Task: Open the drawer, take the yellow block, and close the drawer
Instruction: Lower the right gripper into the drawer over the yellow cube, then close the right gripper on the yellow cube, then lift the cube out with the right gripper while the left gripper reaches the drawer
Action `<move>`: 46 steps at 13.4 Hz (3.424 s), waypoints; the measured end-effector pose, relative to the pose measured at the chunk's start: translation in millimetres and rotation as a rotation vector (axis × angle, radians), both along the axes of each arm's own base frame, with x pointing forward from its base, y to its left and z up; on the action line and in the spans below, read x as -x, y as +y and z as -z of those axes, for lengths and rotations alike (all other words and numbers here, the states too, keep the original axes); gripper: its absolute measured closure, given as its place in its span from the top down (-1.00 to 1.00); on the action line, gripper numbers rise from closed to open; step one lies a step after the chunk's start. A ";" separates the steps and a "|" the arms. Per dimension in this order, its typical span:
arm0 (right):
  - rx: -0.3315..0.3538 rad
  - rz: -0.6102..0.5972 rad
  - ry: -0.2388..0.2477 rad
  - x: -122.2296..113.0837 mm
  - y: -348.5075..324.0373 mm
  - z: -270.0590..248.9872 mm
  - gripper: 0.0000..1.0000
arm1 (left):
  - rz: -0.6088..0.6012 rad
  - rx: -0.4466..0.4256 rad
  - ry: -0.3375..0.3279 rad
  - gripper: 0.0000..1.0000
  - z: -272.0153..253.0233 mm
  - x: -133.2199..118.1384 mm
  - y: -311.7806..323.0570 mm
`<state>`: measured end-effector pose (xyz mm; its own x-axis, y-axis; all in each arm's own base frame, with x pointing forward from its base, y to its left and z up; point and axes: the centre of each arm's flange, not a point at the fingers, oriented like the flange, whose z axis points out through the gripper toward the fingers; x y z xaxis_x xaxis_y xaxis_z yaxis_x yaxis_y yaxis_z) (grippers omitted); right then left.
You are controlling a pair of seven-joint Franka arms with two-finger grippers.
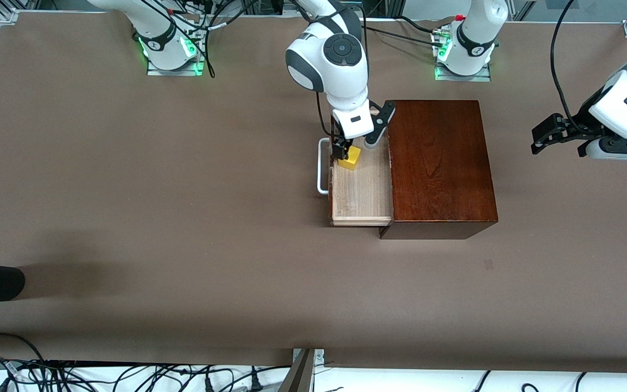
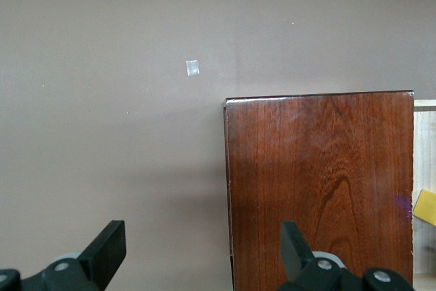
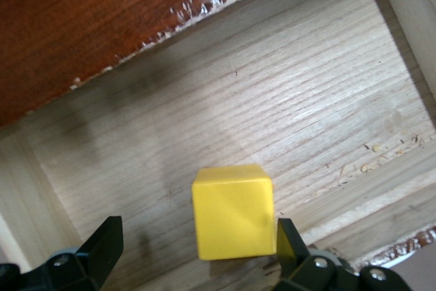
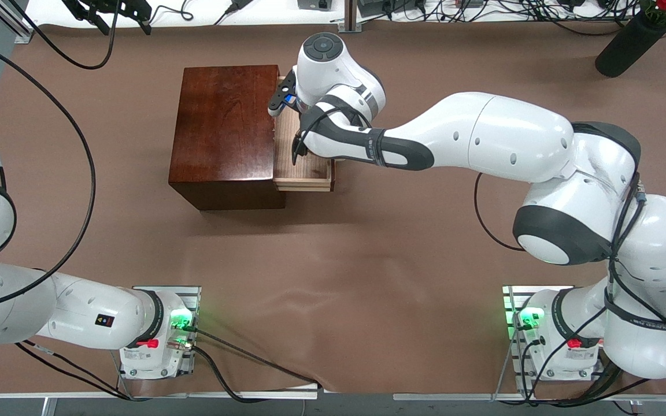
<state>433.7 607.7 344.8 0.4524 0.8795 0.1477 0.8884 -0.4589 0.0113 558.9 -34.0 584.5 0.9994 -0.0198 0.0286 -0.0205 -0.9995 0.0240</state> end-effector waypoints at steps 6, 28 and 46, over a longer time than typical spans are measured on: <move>0.018 -0.038 -0.018 -2.4 0.7 15.4 1.00 | 0.000 0.000 0.000 1.00 0.0 0.0 0.0; 0.035 -0.066 -0.039 -8.5 13.8 -1.3 0.11 | -0.065 0.001 -0.031 1.00 -14.7 -2.9 36.8; 0.173 0.368 0.061 -155.5 -236.5 -139.3 0.11 | 0.041 -0.007 0.028 1.00 -4.7 -9.7 -23.6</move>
<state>589.2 371.2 484.1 0.7449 0.6668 -0.0250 0.6667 -0.7422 0.0687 568.6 -57.5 589.2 0.9981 -0.0613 0.0007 -0.0613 -0.9980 0.0178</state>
